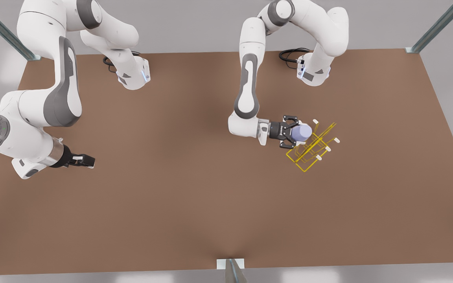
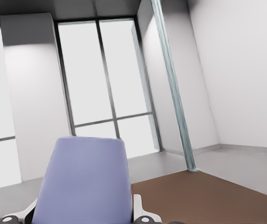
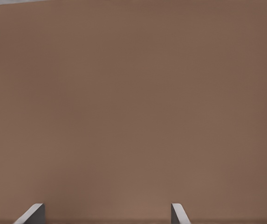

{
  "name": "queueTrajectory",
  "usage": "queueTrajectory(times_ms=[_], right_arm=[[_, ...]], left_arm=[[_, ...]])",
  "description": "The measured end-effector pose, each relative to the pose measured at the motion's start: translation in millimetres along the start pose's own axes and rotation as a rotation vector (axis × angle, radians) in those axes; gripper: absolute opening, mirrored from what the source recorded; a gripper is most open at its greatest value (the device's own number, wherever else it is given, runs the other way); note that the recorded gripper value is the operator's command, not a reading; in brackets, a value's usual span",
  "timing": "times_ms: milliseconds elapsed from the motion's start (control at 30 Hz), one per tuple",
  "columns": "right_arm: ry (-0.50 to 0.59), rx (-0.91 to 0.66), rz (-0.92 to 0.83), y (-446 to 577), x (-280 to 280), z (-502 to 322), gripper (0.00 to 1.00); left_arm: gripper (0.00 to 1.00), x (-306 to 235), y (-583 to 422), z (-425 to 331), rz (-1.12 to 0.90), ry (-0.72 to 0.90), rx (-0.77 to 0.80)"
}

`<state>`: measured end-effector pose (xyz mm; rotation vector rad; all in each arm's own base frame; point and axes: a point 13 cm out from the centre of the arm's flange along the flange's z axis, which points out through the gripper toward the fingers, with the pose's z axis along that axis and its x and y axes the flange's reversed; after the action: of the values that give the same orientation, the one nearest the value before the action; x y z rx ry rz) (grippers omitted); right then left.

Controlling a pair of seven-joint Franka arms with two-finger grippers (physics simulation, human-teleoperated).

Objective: Place the cup on the cup holder

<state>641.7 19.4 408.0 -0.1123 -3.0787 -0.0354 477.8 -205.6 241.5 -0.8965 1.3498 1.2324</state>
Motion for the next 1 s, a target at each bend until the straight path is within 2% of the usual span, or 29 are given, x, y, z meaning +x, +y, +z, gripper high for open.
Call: queueTrajectory(times_ms=[900, 933, 967, 1000], right_arm=[[0.006, 0.002, 0.001, -0.4, -0.2, 2.9, 1.00], [0.006, 0.002, 0.001, -0.5, -0.2, 3.0, 1.00], [0.006, 0.002, 0.001, -0.5, -0.2, 3.0, 1.00], [0.006, 0.003, 0.001, -0.7, -0.2, 3.1, 1.00]], left_arm=[[0.77, 22.3, -13.9, 21.1, -0.015, 0.006, -0.006], [0.80, 24.0, -12.9, 21.9, -0.015, 0.008, -0.008], [0.95, 25.2, -12.2, 22.5, -0.016, 0.010, -0.010], [0.99, 26.0, -11.7, 23.2, -0.017, 0.011, -0.011]])
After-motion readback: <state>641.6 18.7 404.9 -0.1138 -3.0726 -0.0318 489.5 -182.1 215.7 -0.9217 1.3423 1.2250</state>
